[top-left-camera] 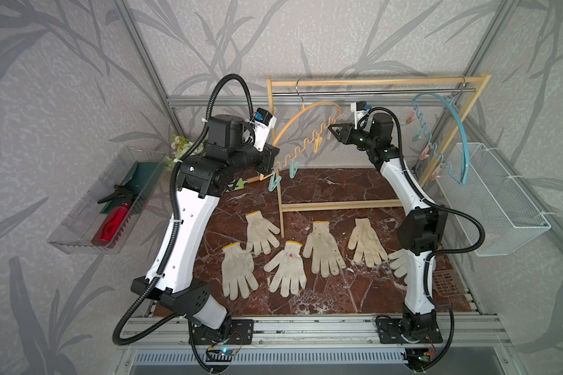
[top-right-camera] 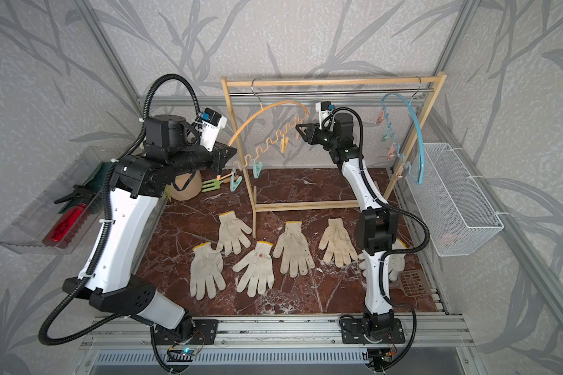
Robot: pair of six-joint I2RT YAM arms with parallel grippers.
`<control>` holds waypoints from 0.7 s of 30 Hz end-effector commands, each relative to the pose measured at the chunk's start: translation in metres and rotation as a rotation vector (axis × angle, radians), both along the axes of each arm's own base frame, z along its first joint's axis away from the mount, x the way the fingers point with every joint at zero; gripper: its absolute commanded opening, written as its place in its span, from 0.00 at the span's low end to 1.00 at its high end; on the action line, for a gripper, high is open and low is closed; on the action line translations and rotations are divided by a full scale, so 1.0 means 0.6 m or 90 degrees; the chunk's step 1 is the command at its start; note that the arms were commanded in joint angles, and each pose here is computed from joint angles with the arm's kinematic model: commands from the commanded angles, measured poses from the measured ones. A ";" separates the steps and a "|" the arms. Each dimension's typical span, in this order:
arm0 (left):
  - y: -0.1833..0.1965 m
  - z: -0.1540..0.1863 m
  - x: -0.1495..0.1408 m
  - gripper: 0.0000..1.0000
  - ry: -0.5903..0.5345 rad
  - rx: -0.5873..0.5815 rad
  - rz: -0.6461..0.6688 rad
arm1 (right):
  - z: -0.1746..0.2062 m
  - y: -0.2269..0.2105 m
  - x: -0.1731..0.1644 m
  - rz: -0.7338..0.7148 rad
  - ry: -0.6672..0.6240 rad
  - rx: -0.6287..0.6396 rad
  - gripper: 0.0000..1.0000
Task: Clip the gloves onto a hanger to dry
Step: Open the clamp at the hanger.
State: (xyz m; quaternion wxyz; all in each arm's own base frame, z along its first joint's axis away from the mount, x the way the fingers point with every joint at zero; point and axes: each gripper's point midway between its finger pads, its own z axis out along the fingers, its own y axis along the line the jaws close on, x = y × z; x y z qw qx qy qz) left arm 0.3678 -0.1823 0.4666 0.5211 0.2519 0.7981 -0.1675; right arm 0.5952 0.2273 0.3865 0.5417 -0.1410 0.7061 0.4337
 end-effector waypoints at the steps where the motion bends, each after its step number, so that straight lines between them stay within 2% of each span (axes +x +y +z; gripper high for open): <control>1: 0.004 -0.044 -0.005 0.00 0.058 0.032 -0.006 | 0.028 -0.003 -0.010 0.009 -0.020 0.002 0.35; 3: 0.005 -0.044 -0.006 0.03 0.059 0.031 -0.002 | 0.027 -0.003 -0.010 0.009 -0.019 0.002 0.25; 5: 0.007 -0.043 -0.006 0.05 0.058 0.027 0.003 | 0.029 -0.003 -0.012 0.009 -0.020 0.001 0.24; 6: 0.008 -0.044 -0.005 0.10 0.058 0.025 0.007 | 0.029 -0.003 -0.012 0.009 -0.019 0.001 0.24; 9: 0.015 -0.042 -0.007 0.34 0.053 0.016 0.024 | 0.029 -0.003 -0.014 0.010 -0.019 0.000 0.23; 15: 0.057 -0.046 -0.030 0.59 0.041 -0.008 0.109 | 0.032 -0.003 -0.021 0.011 -0.020 -0.001 0.20; 21: 0.104 -0.055 -0.088 0.62 0.035 -0.072 0.187 | 0.031 -0.003 -0.027 0.011 -0.022 -0.003 0.21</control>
